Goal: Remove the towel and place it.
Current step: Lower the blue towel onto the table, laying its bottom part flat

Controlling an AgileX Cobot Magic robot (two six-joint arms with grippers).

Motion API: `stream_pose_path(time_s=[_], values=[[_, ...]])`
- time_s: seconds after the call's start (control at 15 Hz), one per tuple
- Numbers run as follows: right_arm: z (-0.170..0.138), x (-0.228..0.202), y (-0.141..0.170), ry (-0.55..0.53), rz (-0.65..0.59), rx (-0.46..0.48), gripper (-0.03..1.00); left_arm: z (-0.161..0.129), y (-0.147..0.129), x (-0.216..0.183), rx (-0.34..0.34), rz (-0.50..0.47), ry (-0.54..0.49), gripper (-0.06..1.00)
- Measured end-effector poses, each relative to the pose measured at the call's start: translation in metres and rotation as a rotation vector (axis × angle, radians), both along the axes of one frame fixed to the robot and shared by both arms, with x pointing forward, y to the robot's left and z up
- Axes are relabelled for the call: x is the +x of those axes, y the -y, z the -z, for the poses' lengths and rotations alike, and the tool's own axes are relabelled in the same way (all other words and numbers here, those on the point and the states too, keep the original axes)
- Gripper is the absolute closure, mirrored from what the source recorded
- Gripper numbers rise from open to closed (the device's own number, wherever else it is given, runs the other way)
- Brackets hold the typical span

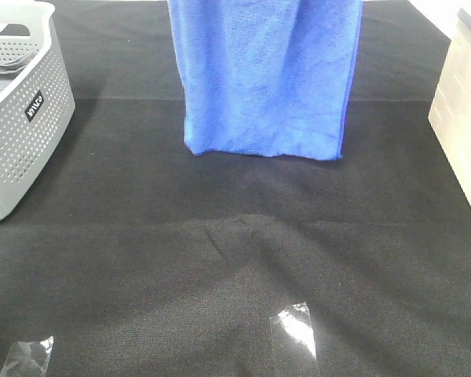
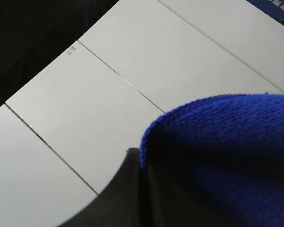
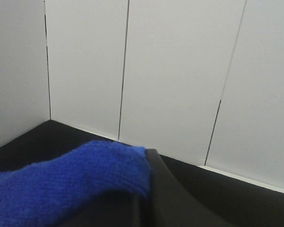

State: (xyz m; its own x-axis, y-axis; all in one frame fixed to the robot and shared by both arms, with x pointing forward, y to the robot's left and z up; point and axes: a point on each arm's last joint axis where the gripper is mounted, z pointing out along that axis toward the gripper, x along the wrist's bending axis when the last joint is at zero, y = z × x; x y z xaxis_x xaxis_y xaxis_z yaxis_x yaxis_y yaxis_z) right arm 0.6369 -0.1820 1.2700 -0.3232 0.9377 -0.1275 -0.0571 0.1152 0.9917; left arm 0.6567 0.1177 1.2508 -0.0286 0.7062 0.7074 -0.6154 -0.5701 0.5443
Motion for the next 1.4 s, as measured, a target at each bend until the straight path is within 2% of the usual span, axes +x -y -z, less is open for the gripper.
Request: stream_pose_path(time_s=[0.27,0.4,0.53,0.67,0.8,0.93,1.0,1.07,1.13,1.2,1.33,1.4], values=[[0.005,0.036,-0.01,0.05,0.002,0.012,0.97,0.023,-0.006,0.03,-0.059,-0.003,0.048,0.94],[0.007,0.048,-0.013,0.07,0.0,0.023,0.97,0.02,-0.002,0.045,-0.082,-0.004,0.108,0.94],[0.005,0.051,-0.014,0.085,0.0,0.028,0.97,0.004,0.001,0.053,-0.126,-0.001,0.188,0.94],[0.008,0.053,-0.015,0.079,0.0,0.021,0.97,0.014,0.005,0.07,-0.142,-0.007,0.143,0.94],[0.015,0.056,-0.015,0.041,-0.004,0.002,0.97,0.037,0.01,0.086,-0.122,-0.022,0.026,0.94],[0.028,0.059,-0.007,-0.088,-0.009,-0.042,0.97,0.063,0.016,0.098,-0.096,-0.046,-0.203,0.94],[0.032,0.059,-0.005,-0.127,-0.011,-0.051,0.97,0.066,0.018,0.098,-0.1,-0.047,-0.254,0.94],[0.043,0.058,0.0,-0.251,-0.021,-0.075,0.97,0.076,0.023,0.096,-0.097,-0.063,-0.444,0.94],[0.047,0.057,-0.001,-0.3,-0.029,-0.083,0.97,0.081,0.024,0.094,-0.084,-0.074,-0.509,0.94],[0.055,0.054,-0.001,-0.393,-0.044,-0.099,0.97,0.089,0.03,0.088,-0.054,-0.096,-0.657,0.94],[0.07,0.043,-0.002,-0.583,-0.084,-0.149,0.97,0.108,0.038,0.069,0.046,-0.166,-0.962,0.94],[0.074,0.038,-0.001,-0.653,-0.097,-0.169,0.97,0.113,0.038,0.059,0.09,-0.195,-1.076,0.94]])
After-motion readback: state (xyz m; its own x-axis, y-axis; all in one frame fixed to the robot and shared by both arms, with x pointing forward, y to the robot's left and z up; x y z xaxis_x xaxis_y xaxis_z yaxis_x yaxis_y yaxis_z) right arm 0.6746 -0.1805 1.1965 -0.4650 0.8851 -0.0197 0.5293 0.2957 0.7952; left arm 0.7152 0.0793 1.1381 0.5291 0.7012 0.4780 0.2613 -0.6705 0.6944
